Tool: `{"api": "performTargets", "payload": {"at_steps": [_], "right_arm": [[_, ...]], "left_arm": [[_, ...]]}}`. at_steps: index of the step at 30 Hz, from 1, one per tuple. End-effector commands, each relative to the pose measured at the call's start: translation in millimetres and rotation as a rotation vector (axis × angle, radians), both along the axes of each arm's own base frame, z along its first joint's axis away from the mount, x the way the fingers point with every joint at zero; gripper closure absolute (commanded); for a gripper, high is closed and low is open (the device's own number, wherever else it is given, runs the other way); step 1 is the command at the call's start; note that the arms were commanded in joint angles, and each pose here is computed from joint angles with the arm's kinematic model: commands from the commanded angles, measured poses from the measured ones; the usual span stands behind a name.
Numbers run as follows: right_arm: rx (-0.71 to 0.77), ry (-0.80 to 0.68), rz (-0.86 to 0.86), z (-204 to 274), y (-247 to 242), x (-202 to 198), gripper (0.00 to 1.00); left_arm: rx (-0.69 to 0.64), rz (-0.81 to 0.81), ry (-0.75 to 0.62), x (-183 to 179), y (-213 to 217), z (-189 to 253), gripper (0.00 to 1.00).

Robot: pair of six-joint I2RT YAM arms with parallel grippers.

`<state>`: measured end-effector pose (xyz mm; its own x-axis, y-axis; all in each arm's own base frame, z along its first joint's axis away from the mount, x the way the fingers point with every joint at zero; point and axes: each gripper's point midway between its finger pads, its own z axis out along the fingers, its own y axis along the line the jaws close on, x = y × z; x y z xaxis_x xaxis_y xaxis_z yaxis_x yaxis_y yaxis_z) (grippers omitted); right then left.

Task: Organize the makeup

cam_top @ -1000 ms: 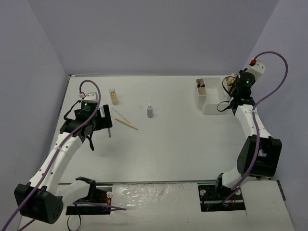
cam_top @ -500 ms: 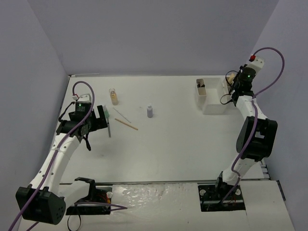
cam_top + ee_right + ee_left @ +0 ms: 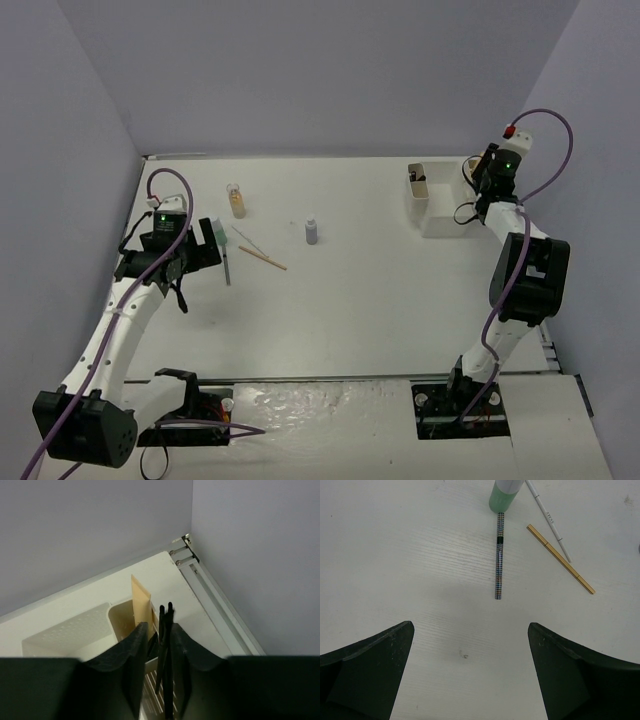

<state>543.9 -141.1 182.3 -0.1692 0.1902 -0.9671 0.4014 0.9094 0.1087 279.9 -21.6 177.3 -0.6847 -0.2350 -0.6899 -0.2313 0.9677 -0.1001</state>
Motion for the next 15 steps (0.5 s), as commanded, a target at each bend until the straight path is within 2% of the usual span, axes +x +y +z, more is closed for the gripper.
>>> {"api": "performTargets", "payload": {"at_steps": [1,3,7,11,15], "right_arm": [[-0.033,-0.135,0.003,57,-1,-5,0.57],[-0.036,-0.150,-0.001,72,0,-11,0.44],[-0.054,-0.168,-0.021,109,0,-29,0.27],[-0.029,-0.212,-0.052,155,4,-63,0.17],[0.063,-0.253,-0.053,189,19,-103,0.06]], "left_arm": [[-0.031,0.022,-0.075,10,3,19,0.03],[-0.034,0.019,-0.071,9,3,18,0.03],[-0.056,0.012,-0.062,9,-2,14,0.03],[-0.077,-0.009,-0.016,12,-8,3,0.03],[-0.091,-0.024,0.046,12,-13,-10,0.04]]}}
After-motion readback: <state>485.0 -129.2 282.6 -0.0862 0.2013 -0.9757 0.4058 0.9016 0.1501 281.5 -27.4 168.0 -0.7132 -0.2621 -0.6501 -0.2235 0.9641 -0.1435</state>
